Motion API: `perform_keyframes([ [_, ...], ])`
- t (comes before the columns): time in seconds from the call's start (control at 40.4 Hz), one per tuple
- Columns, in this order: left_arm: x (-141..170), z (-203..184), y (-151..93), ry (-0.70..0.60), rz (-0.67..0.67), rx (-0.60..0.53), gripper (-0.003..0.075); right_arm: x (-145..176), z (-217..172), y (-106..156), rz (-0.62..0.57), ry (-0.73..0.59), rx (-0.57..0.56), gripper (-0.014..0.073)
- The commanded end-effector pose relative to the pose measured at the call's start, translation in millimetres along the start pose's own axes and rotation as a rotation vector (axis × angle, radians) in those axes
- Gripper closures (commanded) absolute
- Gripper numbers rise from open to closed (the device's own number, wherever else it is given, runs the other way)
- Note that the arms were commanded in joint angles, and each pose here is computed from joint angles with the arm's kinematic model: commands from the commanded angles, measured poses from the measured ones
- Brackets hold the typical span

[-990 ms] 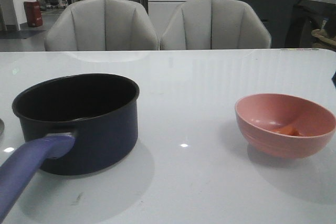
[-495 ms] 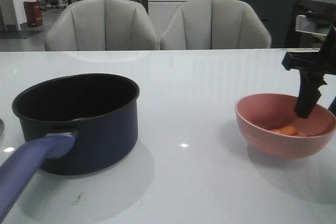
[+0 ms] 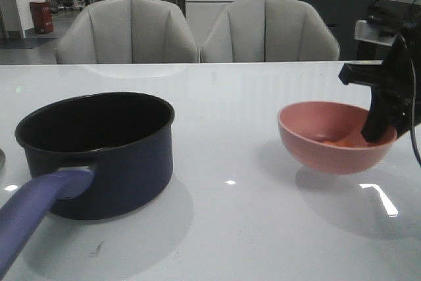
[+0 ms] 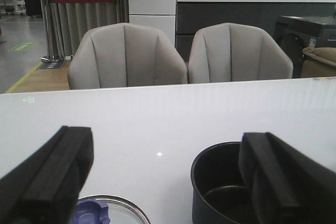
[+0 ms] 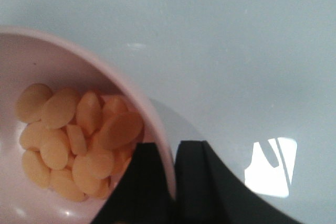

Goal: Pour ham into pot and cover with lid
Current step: 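Grasp the rim of the pink bowl with the right gripper, then lift the pink bowl and carry it over the saucepan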

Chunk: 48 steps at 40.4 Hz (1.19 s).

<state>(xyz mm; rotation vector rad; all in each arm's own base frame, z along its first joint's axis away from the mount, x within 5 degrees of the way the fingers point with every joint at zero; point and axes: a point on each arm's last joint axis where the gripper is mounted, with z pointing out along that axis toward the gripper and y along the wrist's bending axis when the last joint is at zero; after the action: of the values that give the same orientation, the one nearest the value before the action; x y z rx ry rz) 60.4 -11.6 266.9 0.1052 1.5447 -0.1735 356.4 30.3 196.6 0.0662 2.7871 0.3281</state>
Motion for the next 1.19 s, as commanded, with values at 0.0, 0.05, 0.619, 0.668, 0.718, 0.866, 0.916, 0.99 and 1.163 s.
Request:
perform_keyframes([
  [0.0, -16.1, -0.9, 0.2, -0.101, -0.013, -0.002, 0.0113, -18.7, -55.4, 19.3, -0.058, -0.234, -0.026, 0.0463],
  [0.05, -16.1, -0.9, 0.2, -0.101, -0.013, -0.002, 0.0113, -19.4, -67.6, 27.6, -0.093, -0.293, -0.024, 0.0462],
  [0.619, -15.7, -0.8, 0.1, -0.097, -0.013, -0.002, 0.0113, 7.5, -118.7, 184.0, -0.568, -0.835, -0.238, 0.0456],
  [0.668, -15.7, -0.8, 0.1, -0.097, -0.013, -0.002, 0.0113, 8.1, -118.1, 192.4, -0.587, -0.883, -0.257, 0.0456],
  [0.718, -15.7, -0.8, 0.1, -0.097, -0.013, -0.002, 0.0113, 8.4, -116.0, 199.9, -0.608, -0.926, -0.271, 0.0456],
  [0.866, -15.7, -0.8, 0.1, -0.097, -0.013, -0.002, 0.0113, 8.2, -104.4, 219.3, -0.687, -1.053, -0.287, 0.0456],
  [0.916, -15.7, -0.8, 0.1, -0.097, -0.013, -0.002, 0.0113, 8.2, -99.1, 225.6, -0.717, -1.101, -0.286, 0.0456],
  [0.99, -15.7, -0.8, 0.1, -0.097, -0.013, -0.002, 0.0113, 8.7, -90.0, 234.6, -0.770, -1.173, -0.274, 0.0456],
  [1.163, -15.7, -0.8, 0.1, -0.097, -0.013, -0.002, 0.0113, 11.5, -73.2, 246.3, -0.865, -1.374, -0.220, 0.0456],
])
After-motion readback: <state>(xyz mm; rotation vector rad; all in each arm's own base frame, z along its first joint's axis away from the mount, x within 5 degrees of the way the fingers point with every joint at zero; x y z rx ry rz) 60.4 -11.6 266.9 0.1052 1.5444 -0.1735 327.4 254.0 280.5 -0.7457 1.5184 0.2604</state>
